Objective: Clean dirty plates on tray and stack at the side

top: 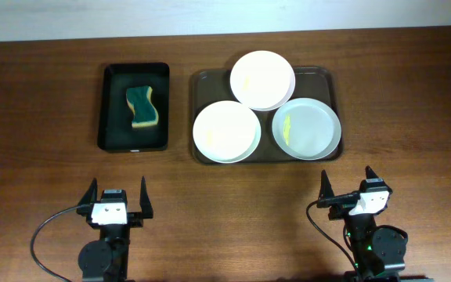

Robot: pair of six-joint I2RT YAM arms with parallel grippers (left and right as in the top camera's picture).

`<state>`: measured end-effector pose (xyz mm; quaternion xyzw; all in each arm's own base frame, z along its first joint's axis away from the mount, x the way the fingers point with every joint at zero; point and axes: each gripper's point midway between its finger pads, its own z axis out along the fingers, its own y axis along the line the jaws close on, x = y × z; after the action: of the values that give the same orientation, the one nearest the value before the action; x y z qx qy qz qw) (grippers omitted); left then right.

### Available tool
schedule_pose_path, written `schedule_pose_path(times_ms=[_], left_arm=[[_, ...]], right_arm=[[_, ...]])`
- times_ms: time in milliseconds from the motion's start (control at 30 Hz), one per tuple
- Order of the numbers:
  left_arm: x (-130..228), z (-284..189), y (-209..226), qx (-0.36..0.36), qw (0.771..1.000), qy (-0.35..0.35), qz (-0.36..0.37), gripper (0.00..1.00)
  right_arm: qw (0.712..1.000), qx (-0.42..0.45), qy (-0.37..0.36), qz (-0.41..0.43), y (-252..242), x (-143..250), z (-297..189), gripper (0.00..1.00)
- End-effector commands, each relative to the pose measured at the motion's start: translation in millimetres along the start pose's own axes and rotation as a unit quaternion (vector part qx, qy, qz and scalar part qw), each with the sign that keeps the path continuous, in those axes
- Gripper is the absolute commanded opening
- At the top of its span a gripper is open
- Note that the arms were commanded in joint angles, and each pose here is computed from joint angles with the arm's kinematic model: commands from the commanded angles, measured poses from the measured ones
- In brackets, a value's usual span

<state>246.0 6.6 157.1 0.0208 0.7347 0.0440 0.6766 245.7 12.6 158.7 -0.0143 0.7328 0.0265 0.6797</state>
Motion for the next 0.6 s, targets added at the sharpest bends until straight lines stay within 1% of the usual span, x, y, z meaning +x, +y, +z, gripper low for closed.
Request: schedule_pose_path(times_ms=[0,267,300,367,433,500,533,567], left_arm=[[1,0,0,0.002,1.000,0.000,0.010,0.99],[1,0,0,0.002,1.000,0.000,0.010,0.99],[-3,0,-1,0.004,1.000,-0.009,0.009,0.99],[-18,-1,-11,0.035,0.999,-0.040,-0.006,0.99],[-42,-10,-44,0.137,0.986,-0.086,-0.040,0.99],[-72,-36,-84,0.271,0.951,-0.147,-0.040,0.99],[-82,-48,-96,0.313,0.934,-0.170,-0.028,0.99],[-94,-65,-109,0.359,0.911,-0.203,-0.004,0.99]], right_arm=[[1.000,0.004,0.001,-0.003,-2,3,0,0.98],[1.000,0.004,0.001,-0.003,-2,3,0,0.98],[1.000,0.004,0.001,-0.003,-2,3,0,0.98],[1.000,0.004,0.001,-0.003,-2,3,0,0.98],[1.000,0.004,0.001,-0.003,-2,3,0,0.98],[1.000,0.004,0.001,-0.003,-2,3,0,0.98],[1.000,0.004,0.001,-0.003,-2,3,0,0.98],[1.000,0.004,0.001,-0.003,-2,3,0,0.98]])
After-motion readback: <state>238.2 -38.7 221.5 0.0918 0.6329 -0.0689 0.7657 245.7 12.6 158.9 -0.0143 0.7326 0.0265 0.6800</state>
